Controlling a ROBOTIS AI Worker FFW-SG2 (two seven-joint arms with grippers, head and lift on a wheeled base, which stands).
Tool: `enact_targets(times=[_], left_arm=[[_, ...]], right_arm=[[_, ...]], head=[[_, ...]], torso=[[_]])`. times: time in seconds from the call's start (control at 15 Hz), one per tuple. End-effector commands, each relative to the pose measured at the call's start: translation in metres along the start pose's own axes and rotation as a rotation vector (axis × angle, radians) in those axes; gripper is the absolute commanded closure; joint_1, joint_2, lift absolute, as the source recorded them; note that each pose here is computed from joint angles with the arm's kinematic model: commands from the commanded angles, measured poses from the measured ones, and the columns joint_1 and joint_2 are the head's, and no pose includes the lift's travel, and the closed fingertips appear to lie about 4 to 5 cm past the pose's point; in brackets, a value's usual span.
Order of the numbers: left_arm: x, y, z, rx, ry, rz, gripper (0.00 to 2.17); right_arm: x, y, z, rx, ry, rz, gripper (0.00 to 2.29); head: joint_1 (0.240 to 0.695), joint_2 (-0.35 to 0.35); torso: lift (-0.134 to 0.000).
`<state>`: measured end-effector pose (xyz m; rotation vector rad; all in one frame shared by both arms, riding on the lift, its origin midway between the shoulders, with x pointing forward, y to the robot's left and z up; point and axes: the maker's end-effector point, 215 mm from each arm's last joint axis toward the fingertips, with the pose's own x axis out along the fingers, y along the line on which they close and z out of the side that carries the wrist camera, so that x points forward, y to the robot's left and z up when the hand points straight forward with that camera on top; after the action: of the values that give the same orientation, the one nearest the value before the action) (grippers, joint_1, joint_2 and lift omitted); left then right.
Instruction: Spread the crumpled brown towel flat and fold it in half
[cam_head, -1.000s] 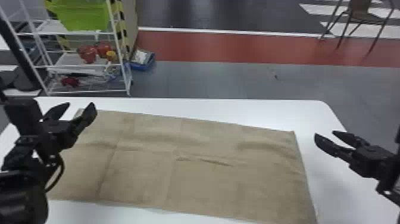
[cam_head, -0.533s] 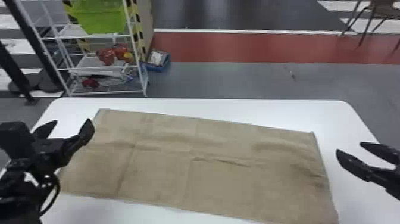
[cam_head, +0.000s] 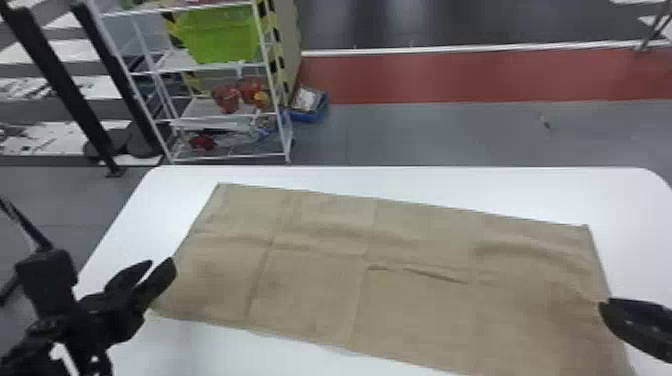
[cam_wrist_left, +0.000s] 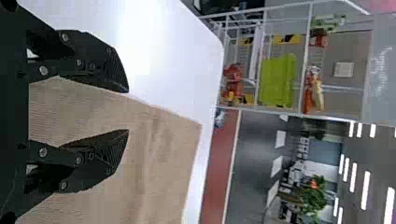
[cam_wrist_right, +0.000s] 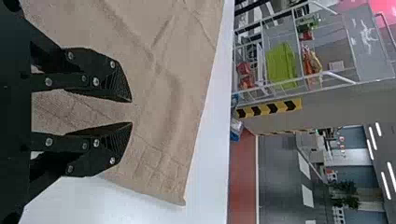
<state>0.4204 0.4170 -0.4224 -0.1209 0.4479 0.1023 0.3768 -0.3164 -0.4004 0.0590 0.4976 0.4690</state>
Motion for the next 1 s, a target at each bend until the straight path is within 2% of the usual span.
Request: enact_targets(times=[0.0, 0.33, 0.53, 0.93], left_arm=[[-0.007, 0.007, -0.019, 0.002, 0.046, 0.013, 1.90], [-0.021, 0.006, -0.028, 0.020, 0.064, 0.013, 1.90], [-0.025, -0.003, -0.037, 0.010, 0.095, -0.012, 1.90], [-0.030, 0.000, -0.049, 0.040, 0.129, 0.007, 1.90]], right_arm=[[0.007, 0.019, -0.019, -0.008, 0.049, 0.030, 1.49], [0.008, 0.031, -0.042, 0.001, 0.103, 0.044, 1.49], [0.002, 0.031, -0.056, 0.007, 0.137, 0.042, 1.49], [-0.003, 0.026, -0.071, 0.023, 0.172, 0.035, 1.49]], head=[[0.695, 0.133], [0.695, 0.198], [0.695, 0.195], [0.695, 0.181]], torso=[[-0.122], [-0.122], [-0.122], [-0.122]])
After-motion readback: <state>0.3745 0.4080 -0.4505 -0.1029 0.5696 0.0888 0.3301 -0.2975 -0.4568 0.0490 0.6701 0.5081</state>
